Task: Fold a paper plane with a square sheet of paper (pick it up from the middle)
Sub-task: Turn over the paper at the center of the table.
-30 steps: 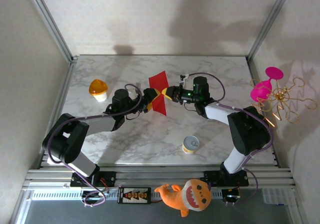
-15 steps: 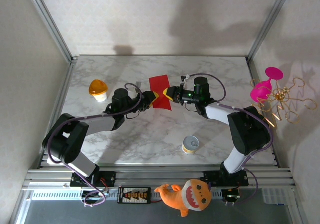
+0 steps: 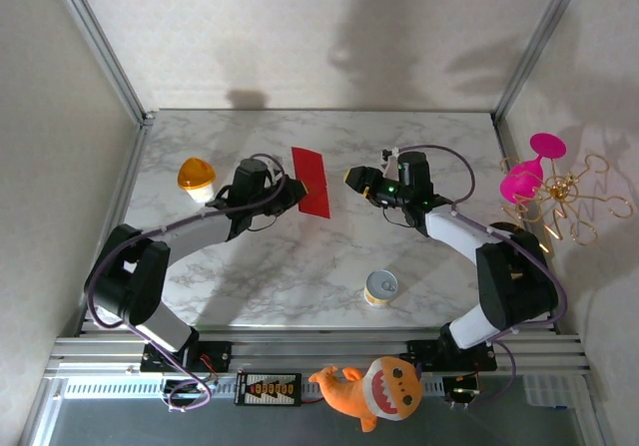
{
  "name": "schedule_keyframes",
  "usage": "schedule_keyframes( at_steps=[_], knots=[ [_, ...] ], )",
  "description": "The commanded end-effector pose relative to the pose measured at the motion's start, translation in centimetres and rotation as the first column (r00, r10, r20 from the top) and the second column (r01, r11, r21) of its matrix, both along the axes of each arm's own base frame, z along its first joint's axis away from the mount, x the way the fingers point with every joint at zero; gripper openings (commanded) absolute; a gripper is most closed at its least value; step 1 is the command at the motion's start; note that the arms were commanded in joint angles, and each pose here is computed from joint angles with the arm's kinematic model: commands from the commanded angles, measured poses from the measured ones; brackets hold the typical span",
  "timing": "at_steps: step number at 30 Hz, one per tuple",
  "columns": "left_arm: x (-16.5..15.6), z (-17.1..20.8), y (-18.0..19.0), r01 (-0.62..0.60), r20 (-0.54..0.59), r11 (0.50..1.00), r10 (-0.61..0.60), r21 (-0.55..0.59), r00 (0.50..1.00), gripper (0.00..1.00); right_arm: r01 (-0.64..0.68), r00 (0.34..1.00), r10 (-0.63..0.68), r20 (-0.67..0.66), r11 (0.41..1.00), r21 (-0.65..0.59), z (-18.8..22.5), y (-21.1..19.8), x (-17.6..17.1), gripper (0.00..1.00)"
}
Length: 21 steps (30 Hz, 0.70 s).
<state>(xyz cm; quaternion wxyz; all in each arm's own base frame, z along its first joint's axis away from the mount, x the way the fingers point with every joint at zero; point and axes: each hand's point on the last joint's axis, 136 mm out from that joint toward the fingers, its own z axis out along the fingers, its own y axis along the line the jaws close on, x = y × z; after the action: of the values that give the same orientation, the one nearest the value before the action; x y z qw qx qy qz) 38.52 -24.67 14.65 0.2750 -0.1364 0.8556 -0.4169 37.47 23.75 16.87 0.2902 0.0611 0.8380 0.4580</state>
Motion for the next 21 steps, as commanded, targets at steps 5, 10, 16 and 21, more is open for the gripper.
schedule_keyframes(
  at_steps=[5,10,16,21],
  knots=[
    [-0.3,-1.1,8.4,-0.129,0.024,0.747,0.149,0.652,0.989,0.06,0.202,0.977,-0.179,0.113,0.949,-0.243,-0.2,-4.9,1.1,0.75],
    [-0.2,0.3,10.5,-0.173,0.086,0.514,0.189,0.84,0.978,0.06,0.272,0.96,-0.241,0.139,0.92,-0.283,-0.3,-6.5,1.1,0.81],
    [0.0,-0.2,10.7,-0.168,0.12,0.265,0.188,0.949,0.975,0.06,0.32,0.947,-0.291,0.138,0.897,-0.305,-0.7,-7.6,1.0,0.81],
    [0.1,-3.3,9.0,-0.119,0.088,0.182,0.17,0.976,0.982,0.1,0.342,0.939,-0.315,0.134,0.887,-0.312,-0.8,-8.0,1.0,0.81]
  ],
)
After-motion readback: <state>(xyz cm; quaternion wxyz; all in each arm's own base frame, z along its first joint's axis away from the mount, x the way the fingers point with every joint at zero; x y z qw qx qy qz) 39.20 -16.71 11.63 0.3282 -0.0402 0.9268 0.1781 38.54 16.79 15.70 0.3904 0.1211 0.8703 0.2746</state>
